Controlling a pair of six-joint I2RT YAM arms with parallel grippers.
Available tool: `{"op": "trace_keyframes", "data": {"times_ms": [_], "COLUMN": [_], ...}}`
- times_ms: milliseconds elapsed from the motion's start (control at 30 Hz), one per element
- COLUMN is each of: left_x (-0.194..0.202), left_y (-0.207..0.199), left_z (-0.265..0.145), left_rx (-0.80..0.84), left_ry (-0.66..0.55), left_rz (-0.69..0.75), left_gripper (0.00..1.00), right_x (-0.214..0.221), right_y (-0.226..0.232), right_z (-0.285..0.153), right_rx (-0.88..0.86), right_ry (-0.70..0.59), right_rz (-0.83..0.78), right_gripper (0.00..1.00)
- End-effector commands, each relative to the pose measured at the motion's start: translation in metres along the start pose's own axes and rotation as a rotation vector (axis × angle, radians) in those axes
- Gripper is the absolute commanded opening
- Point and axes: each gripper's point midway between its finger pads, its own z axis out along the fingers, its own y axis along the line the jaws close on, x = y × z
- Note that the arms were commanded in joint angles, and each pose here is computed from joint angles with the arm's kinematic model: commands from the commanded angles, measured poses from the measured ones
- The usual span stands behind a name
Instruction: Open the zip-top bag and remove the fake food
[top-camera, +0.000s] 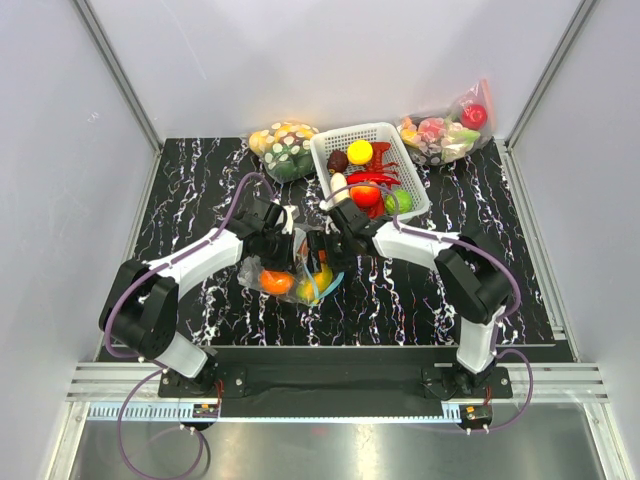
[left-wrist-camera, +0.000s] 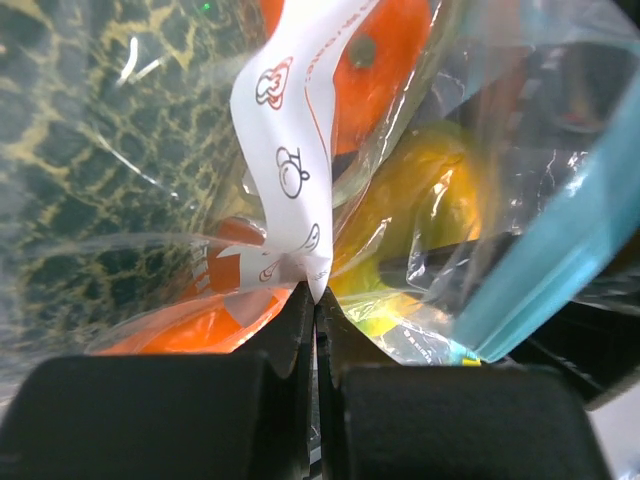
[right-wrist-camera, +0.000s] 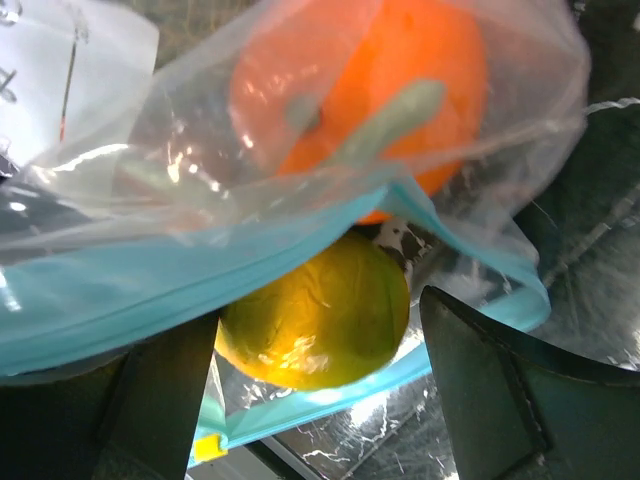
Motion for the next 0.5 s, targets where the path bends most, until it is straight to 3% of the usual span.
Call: {"op": "trace_keyframes", "data": {"times_ms": [0, 100, 167, 267, 367, 467], "left_x": [-0.019, -0.018, -0.018, -0.017, -0.017, -0.016], "left_y": [-0.009, -0.009, -0.010, -0.010, -0.011, -0.010], "left_z": [-0.007, -0.005, -0.005, -0.003, -0.003, -0.003], "left_rx": [0.030, 0.035, 0.040, 0.044, 0.047, 0.047], "left_ry": [-0.052, -0.047, -0.047, -0.041, -0.039, -0.040], "left_rz": [0.027, 0.026, 0.025, 0.023, 0.020, 0.015], "left_gripper": [0.00, 0.00, 0.00, 0.00, 0.00, 0.00], "right_x": [-0.005, 0.001, 0.002, 0.005, 0.004, 0.000], "right_y": [0.013, 0.011, 0.011, 0.009, 0.006, 0.003], "right_z": [0.005, 0.010, 0.011, 0.010, 0.002, -0.010], "right_rx": [-0.050, -0.046, -0.051, -0.036, -0.014, 0.012], "right_ry": [0.015, 0.042, 0.052, 0.052, 0.021, -0.021], "right_rz": [-0.009, 0.005, 0.010, 0.016, 0.015, 0.019], "right_gripper": [0.88, 0.87, 0.81, 0.52, 0.39, 0.33]}}
